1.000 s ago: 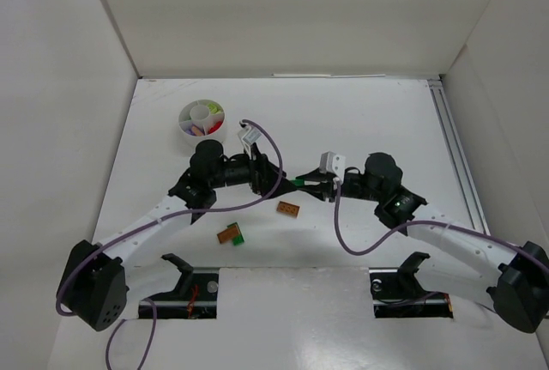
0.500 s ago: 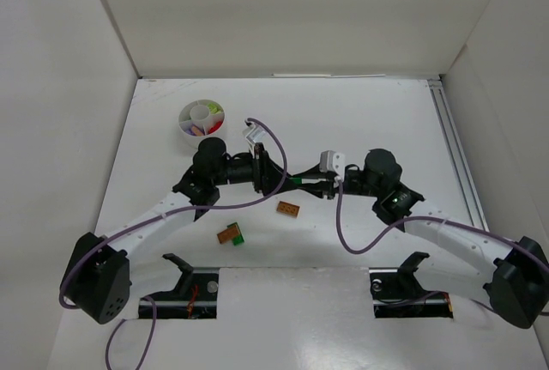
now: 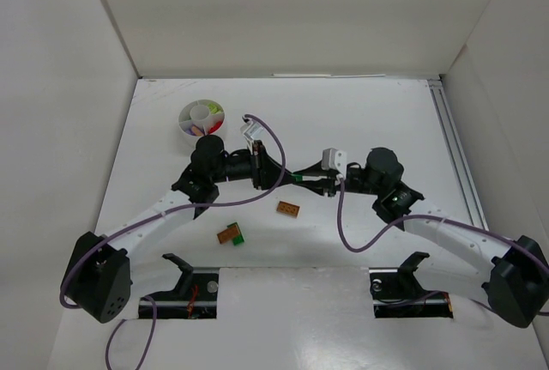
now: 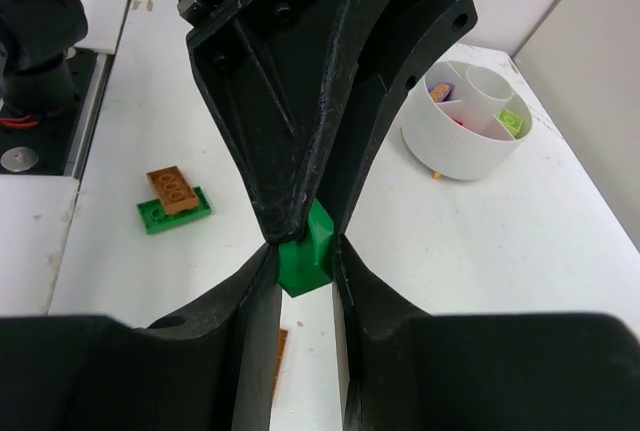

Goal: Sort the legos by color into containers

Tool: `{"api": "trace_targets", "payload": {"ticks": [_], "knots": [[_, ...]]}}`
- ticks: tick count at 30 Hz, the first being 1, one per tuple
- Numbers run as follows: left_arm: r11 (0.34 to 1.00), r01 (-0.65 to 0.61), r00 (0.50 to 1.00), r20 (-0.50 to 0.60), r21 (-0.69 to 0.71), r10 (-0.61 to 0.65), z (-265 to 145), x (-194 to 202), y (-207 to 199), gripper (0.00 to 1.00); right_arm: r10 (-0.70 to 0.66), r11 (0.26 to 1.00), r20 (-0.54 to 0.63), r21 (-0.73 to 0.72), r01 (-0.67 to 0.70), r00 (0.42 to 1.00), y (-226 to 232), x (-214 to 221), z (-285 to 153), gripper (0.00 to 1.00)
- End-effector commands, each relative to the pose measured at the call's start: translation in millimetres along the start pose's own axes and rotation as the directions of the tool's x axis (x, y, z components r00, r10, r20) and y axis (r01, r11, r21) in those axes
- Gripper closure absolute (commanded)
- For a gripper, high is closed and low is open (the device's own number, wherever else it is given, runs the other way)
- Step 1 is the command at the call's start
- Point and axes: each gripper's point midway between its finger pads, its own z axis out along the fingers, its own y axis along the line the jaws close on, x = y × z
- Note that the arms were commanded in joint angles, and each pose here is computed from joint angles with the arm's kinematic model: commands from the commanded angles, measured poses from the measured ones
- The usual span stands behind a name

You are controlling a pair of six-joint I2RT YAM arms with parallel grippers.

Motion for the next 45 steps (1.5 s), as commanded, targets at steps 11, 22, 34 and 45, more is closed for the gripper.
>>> {"api": "trace_targets", "payload": {"ticks": [11, 22, 34, 45], "knots": [[0.983, -0.122, 0.992, 0.028, 0.136, 0.119, 4, -24, -46, 1.00, -0.043, 0.998, 0.075, 0.047, 0.040, 0.996, -19, -22, 7, 0.43], [0.861, 0.013, 0.984, 0.159, -0.508, 0.078, -29, -92, 72, 1.00, 0.048, 0.959, -0.101, 0.283, -0.017, 0.994, -66, 12, -39, 0.00], [0.295, 0.369, 0.909, 0.409, -0.881, 0.083, -191, -186, 236, 1.00, 0.164, 0.867, -0.305, 0.498, 0.010, 0.938, -117, 59, -96, 0.00], [0.071, 0.373, 0.925, 0.376, -0.925, 0.045, -236, -204, 309, 1.00, 0.204, 0.893, -0.352, 0.450, -0.026, 0.914, -130, 84, -94, 0.00]]}}
